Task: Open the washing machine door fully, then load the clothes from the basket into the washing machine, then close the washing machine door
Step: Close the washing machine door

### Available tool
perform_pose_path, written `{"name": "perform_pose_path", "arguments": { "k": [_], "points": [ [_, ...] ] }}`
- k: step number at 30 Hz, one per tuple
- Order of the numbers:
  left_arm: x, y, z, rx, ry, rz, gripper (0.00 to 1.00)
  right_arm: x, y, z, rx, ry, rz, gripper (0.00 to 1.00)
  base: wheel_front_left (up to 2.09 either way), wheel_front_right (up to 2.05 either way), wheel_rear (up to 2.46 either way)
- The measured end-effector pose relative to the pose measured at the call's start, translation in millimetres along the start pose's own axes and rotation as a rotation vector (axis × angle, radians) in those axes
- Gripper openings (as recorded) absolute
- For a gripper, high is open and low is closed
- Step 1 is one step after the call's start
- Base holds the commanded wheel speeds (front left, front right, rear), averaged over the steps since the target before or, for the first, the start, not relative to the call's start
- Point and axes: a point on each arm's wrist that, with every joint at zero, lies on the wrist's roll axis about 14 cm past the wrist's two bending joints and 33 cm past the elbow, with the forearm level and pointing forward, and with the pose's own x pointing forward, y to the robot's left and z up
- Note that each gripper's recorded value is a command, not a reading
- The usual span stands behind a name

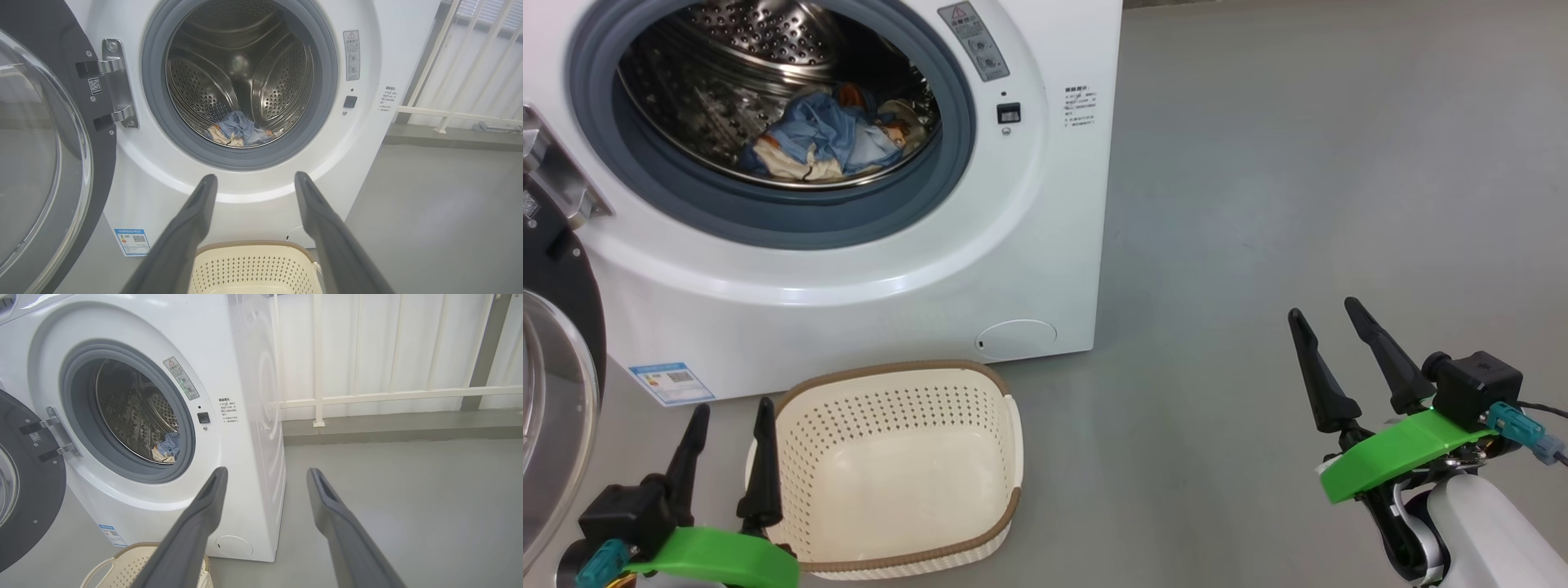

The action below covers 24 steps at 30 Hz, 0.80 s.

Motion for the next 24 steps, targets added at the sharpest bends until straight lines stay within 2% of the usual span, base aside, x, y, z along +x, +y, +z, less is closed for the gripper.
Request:
{"name": "perform_pose_path", "arguments": {
  "k": [18,24],
  "points": [
    [-3.8,2.3,1.3,0.003,0.000,0.002,1.00,0.6,4.1,1.8,-0.001,-0.004,0.012,1.00,0.00,0.00,0.00],
    [-11.3,12.5,6.7,0.004,-0.015,0.032,1.00,3.3,13.5,-2.4,0.005,0.006,0.037,1.00,0.00,0.00,0.00]
  ]
}}
